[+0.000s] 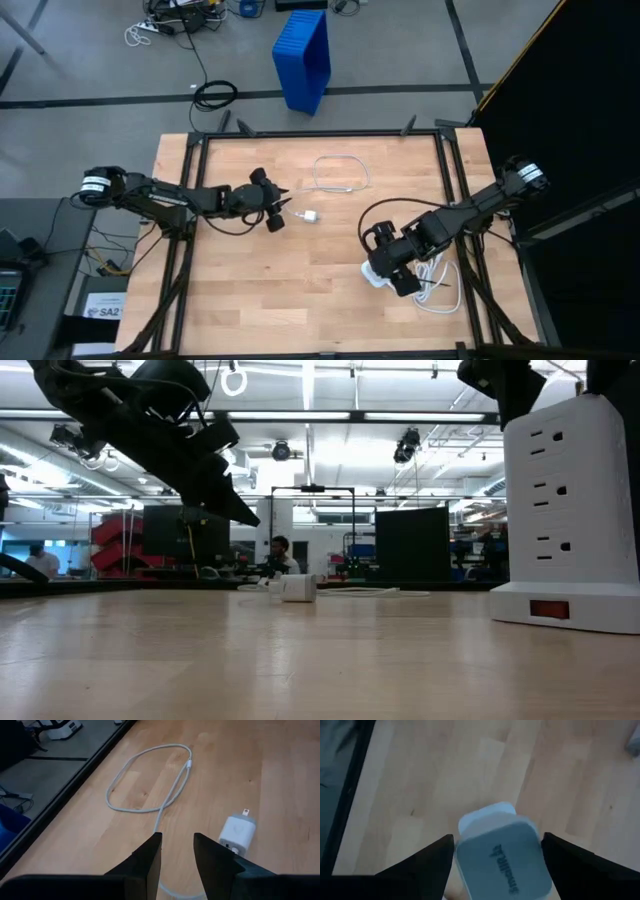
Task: Insert USB
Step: Insert the charger adapter with cable into the outlet extension
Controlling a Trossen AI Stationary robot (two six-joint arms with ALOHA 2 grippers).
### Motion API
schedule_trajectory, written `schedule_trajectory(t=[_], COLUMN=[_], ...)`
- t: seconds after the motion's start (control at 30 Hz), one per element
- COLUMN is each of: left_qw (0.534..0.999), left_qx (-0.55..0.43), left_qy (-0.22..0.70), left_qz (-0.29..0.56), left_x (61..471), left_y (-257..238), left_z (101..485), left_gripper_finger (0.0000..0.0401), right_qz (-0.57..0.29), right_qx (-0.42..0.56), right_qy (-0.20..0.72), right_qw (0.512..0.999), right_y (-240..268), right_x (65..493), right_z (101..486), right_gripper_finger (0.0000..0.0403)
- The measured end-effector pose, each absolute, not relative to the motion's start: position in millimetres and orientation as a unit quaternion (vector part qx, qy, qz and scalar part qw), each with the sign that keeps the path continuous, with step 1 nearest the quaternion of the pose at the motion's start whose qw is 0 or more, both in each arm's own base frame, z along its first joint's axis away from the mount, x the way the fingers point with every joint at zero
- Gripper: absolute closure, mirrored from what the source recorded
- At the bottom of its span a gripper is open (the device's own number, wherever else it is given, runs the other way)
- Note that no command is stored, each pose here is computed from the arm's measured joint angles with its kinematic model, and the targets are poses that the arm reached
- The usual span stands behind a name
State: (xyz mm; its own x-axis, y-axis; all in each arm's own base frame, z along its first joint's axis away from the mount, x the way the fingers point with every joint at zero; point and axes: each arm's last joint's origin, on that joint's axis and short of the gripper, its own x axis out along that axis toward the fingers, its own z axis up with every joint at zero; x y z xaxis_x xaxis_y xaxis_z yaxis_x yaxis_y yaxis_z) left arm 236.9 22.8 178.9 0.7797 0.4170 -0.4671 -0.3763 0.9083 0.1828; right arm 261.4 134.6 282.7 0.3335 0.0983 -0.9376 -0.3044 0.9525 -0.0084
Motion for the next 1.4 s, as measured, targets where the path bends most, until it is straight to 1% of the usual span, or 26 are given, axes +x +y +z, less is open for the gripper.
schedule_trajectory(t=[0.2, 0.4, 0.57, 0.7, 0.8, 0.9, 1.03, 1.2, 1.3, 1.4], left_qw=[0.941, 0.942, 0.942, 0.942, 0.941, 0.942, 0.945, 0.947, 0.947, 0.946], left_qx=[0.041, 0.042, 0.042, 0.043, 0.043, 0.043, 0.039, 0.036, 0.036, 0.037], left_qy=[0.261, 0.260, 0.259, 0.259, 0.261, 0.260, 0.261, 0.260, 0.261, 0.261], left_qz=[0.210, 0.210, 0.210, 0.210, 0.209, 0.209, 0.195, 0.187, 0.187, 0.187], left_x=[240, 240, 241, 241, 240, 240, 241, 241, 241, 241], left_y=[23, 23, 23, 23, 23, 23, 22, 22, 22, 22], left_z=[174, 174, 174, 174, 174, 174, 174, 174, 174, 174], left_gripper_finger=[0.0300, 0.0300, 0.0300, 0.0300, 0.0300, 0.0300, 0.0300, 0.0300, 0.0300, 0.0300], right_qz=[0.118, 0.112, 0.087, 0.079, 0.079, 0.080, 0.074, 0.071, 0.064, 0.063], right_qx=[-0.131, -0.142, -0.148, -0.126, -0.100, -0.078, -0.056, -0.063, -0.066, -0.067], right_qy=[0.591, 0.595, 0.595, 0.588, 0.569, 0.573, 0.579, 0.589, 0.605, 0.616], right_qw=[0.787, 0.783, 0.785, 0.795, 0.812, 0.812, 0.810, 0.803, 0.791, 0.783], right_y=[137, 137, 132, 133, 135, 135, 133, 130, 127, 125], right_x=[262, 267, 269, 274, 278, 278, 279, 278, 276, 275], right_z=[273, 266, 268, 279, 289, 290, 290, 289, 285, 277], right_gripper_finger=[0.0131, 0.0131, 0.0131, 0.0131, 0.0128, 0.0109, 0.0065, 0.0014, 0.0006, 0.0013])
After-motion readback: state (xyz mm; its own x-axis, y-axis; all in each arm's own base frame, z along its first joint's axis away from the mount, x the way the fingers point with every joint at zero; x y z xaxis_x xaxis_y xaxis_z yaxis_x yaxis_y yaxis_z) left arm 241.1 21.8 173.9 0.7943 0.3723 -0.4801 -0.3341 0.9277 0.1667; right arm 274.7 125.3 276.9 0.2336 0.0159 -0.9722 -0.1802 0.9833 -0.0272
